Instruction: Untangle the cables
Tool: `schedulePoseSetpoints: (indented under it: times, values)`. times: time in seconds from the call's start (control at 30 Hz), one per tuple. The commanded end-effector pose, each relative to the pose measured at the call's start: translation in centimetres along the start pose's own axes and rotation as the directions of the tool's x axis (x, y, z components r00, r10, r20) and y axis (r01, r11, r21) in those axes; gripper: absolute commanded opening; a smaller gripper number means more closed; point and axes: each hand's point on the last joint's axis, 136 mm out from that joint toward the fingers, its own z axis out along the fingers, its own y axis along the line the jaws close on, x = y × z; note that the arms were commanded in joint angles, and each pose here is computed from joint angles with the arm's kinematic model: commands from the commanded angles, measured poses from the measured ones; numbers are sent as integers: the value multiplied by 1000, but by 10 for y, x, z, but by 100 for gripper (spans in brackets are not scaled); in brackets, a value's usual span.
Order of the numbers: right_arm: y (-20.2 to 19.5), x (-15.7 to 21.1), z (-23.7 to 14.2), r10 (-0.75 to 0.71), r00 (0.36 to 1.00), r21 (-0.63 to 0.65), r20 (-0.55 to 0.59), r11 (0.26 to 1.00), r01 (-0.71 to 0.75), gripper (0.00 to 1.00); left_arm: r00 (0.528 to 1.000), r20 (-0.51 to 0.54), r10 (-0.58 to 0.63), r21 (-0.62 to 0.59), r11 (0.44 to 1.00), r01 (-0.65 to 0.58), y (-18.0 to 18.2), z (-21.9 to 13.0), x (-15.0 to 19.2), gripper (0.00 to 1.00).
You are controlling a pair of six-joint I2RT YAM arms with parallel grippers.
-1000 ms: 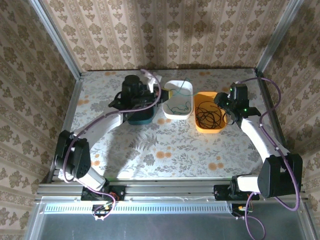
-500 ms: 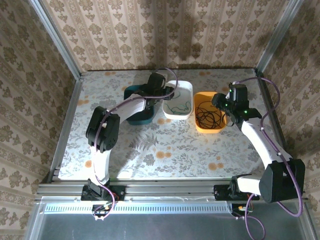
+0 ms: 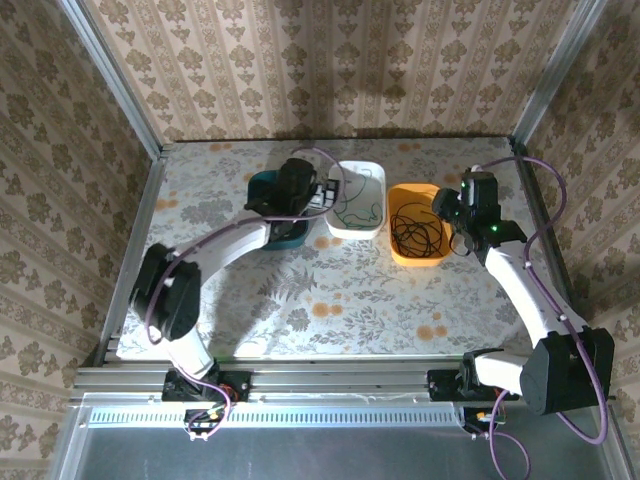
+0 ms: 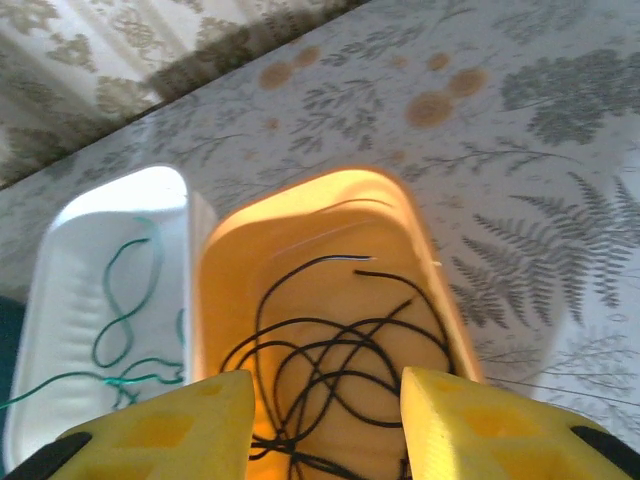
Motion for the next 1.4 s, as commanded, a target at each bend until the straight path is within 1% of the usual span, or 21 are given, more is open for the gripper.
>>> schedulePoseSetpoints:
  times: [0.0,0.07,0.13,0.17,0.2,0.27,0.37,0.43,0.5,0.6,0.7,0.8,0.87,0.93,0.97,1.03,1.2,1.23,1.27,1.3,1.37]
  values:
    - [-24,-8,-5,-92,993,133,74,988,81,47,996,-4,85,-396,915,-80,98,-30,9,100]
    - [-30,-8,-3,-166,978,171,126,975,144,48,996,-58,66,-517,851,-87,143,-50,23,100]
    - [-32,-8,-3,-258,940,206,222,955,213,51,994,-102,32,-622,778,-89,183,-72,36,100]
    - [-31,-7,-3,-313,907,215,282,942,258,92,993,-117,12,-670,737,-88,205,-83,43,100]
    - [-31,-2,-2,-357,875,217,326,929,298,100,993,-121,-5,-701,709,-82,220,-92,48,100]
    - [-38,11,4,-409,848,245,338,908,341,100,993,-111,-33,-739,671,-61,240,-106,58,100]
    - [-58,28,24,-442,863,331,247,875,353,100,990,-110,-87,-768,639,-29,261,-118,80,100]
    - [-63,35,33,-431,864,347,261,877,333,100,985,-129,-115,-779,626,-30,270,-120,94,100]
    - [-65,38,41,-432,850,350,303,880,322,100,976,-185,-113,-770,634,-72,275,-113,113,100]
    - [-59,37,52,-440,859,341,260,874,345,100,962,-242,-126,-758,644,-106,276,-103,138,100]
    - [-47,48,67,-463,861,235,208,879,416,100,965,-221,-141,-743,666,-72,272,-92,157,100]
    - [-41,50,69,-387,874,130,294,922,365,100,974,-183,-135,-738,673,-45,270,-86,166,100]
    - [-52,56,78,-343,865,118,367,939,323,100,978,-165,-129,-749,661,-39,273,-87,164,100]
    - [-54,61,83,-339,901,105,272,941,322,100,984,-139,-110,-738,674,-29,272,-83,159,100]
    - [-53,58,82,-331,889,82,315,943,322,100,987,-126,-94,-727,686,-27,271,-79,156,100]
    - [-55,60,83,-330,900,82,286,944,320,100,994,-100,-50,-702,711,-34,268,-70,149,100]
    - [-54,59,83,-330,897,82,294,944,321,100,1000,10,15,-671,741,-4,279,-48,134,100]
    - [-54,59,83,-330,897,82,295,944,321,100,1000,0,2,-666,746,-1,282,-44,133,100]
    - [-55,59,83,-331,896,82,296,943,321,100,998,-50,-23,-648,762,-15,279,-42,144,100]
    - [-54,60,83,-330,897,81,294,944,321,100,1000,-11,22,-647,762,-23,277,-43,137,100]
    - [-55,60,83,-331,897,82,294,943,322,100,999,12,44,-583,812,-29,264,-43,141,100]
